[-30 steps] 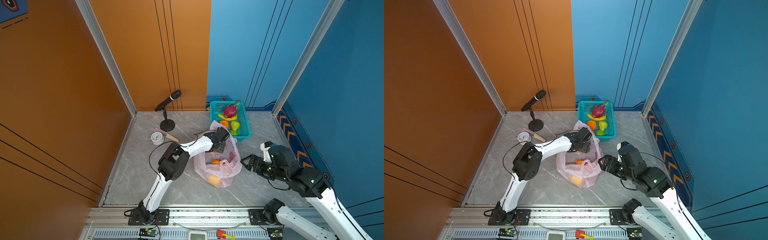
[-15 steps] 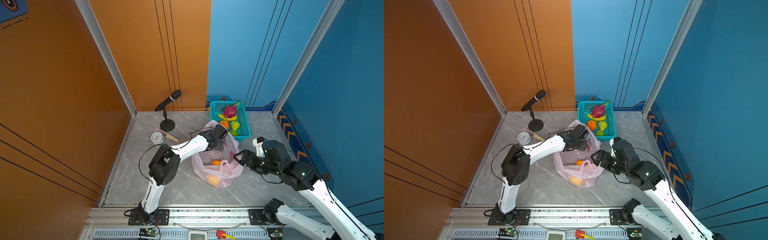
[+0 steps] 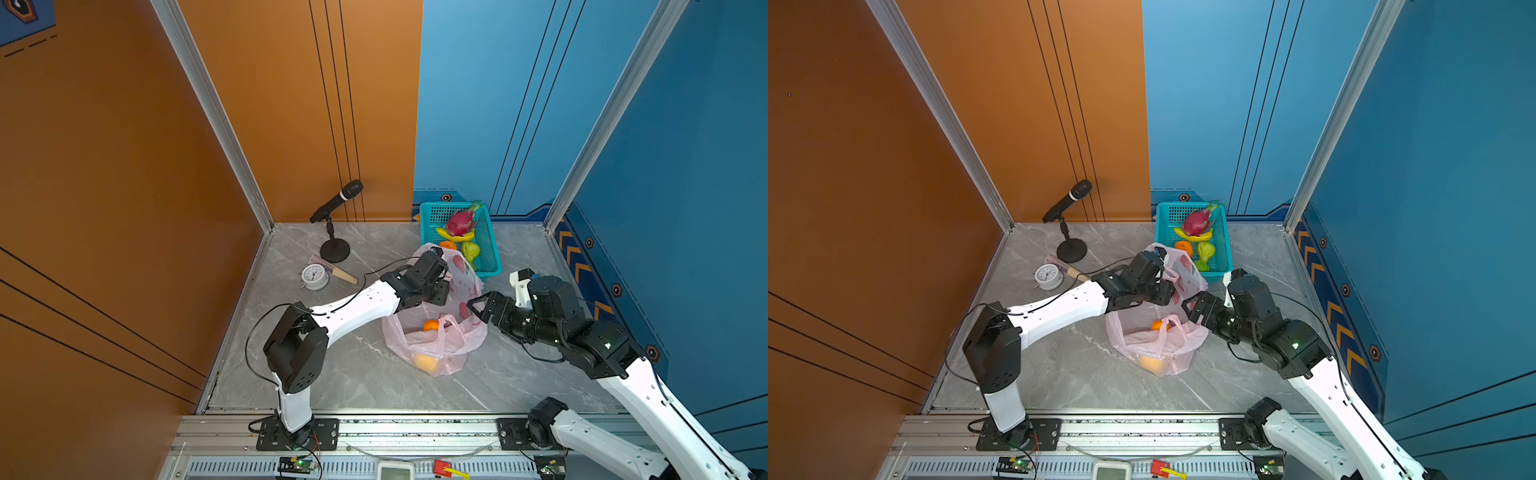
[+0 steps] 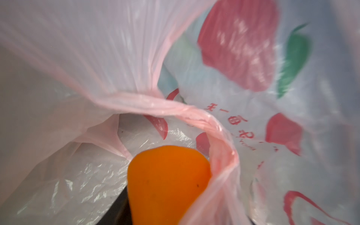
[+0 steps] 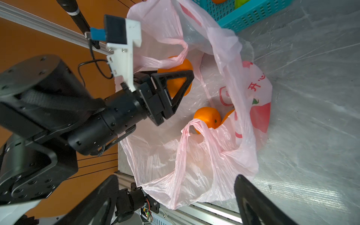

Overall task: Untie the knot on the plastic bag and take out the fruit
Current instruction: 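Lift the orange out of the bag with the left gripper while the right gripper approaches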

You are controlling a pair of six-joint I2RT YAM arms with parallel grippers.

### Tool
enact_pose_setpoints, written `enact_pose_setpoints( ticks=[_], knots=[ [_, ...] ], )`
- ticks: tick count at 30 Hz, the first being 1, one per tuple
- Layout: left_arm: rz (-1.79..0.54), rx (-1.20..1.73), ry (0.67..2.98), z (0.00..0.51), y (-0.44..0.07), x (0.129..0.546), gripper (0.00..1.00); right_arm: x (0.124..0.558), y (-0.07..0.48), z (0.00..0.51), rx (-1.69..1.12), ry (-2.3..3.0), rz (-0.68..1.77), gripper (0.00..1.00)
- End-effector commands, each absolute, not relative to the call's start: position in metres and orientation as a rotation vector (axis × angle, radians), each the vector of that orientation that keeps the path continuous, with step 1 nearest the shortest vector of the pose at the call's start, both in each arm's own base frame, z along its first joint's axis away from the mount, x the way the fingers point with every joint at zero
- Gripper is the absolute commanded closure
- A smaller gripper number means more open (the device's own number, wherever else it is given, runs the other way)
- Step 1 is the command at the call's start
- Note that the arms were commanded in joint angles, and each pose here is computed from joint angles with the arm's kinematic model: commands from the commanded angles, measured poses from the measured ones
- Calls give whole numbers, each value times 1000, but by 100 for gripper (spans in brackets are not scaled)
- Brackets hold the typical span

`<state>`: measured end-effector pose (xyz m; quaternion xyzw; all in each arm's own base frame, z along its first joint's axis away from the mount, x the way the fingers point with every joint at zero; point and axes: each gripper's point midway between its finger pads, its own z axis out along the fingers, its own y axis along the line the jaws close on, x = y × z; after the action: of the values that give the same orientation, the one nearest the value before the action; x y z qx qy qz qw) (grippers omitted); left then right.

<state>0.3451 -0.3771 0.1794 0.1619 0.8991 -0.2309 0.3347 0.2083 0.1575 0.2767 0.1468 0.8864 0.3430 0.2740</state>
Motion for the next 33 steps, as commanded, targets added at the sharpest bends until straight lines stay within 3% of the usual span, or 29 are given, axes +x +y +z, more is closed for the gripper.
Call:
enact_pose_setpoints(
  ticks=[1,10,20,33],
  knots=[
    [-827,360,2198,232,-394,340,49,217,153,298,419,2294,952,6],
    [-1101,225,1984,307,-391,327,52,231,152,330,494,2159,1108,3],
    [-1279,408,1703,381,-396,292,54,243,159,373,543,2056,1339,0],
    [-1383,712,1401,425,-411,243,52,250,169,410,571,1943,1561,0]
  ],
)
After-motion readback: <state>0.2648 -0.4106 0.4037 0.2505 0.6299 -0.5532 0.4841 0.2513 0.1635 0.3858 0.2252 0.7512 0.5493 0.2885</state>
